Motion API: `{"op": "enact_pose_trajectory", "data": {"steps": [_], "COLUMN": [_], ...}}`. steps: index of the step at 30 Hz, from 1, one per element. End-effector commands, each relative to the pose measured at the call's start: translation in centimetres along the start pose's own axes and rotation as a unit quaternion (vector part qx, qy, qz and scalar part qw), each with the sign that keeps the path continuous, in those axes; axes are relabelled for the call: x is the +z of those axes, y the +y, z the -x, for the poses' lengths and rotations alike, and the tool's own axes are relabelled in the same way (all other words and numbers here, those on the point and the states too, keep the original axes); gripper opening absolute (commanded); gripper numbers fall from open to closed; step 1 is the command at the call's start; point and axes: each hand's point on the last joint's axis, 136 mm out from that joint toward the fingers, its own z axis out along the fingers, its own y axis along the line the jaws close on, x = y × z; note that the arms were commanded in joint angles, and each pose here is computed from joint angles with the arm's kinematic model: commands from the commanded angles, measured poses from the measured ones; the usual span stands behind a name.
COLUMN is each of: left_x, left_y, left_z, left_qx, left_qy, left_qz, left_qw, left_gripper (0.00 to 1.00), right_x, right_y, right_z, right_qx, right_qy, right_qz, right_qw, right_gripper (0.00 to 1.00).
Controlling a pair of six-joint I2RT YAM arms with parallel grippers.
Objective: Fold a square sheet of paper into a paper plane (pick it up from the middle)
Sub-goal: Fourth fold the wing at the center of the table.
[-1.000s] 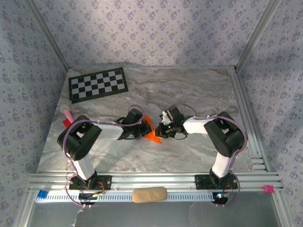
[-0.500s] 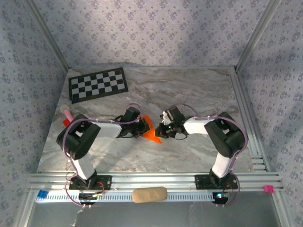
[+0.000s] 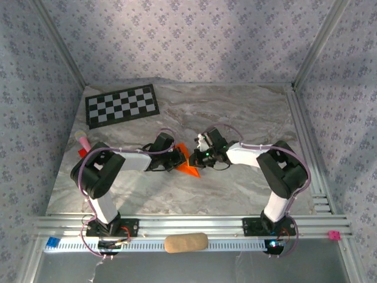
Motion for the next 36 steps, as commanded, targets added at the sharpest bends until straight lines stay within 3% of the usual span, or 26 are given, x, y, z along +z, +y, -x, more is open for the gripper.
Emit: {"op": "enact_pose_trajectory", "data": {"steps": [1, 11, 36], "left_x": [0.7, 0.0, -1.6], "left_y": [2.4, 2.1, 7.5], "left_z": [0.0, 1.6, 8.7], "left_qx": [-0.005, 0.004, -0.040], "left_qy": [-0.003, -0.020, -0.053], "left_qz": [0.042, 0.030, 0.064], "left_qw": [0.999, 0.999, 0.996], "left_gripper": [0.07, 0.08, 0.09], "right_x": [1.2, 1.5, 1.0], "right_y": [-2.2, -7.4, -7.8], "right_z": [-1.1, -5.6, -6.1], "right_qx": [0.018, 0.060, 0.059], "right_qy": [0.025, 0.059, 0.064], "right_qz": [-0.036, -0.086, -0.078], "right_qw": [0.999, 0.993, 0.993], "right_gripper": [0.04, 0.00, 0.00]}}
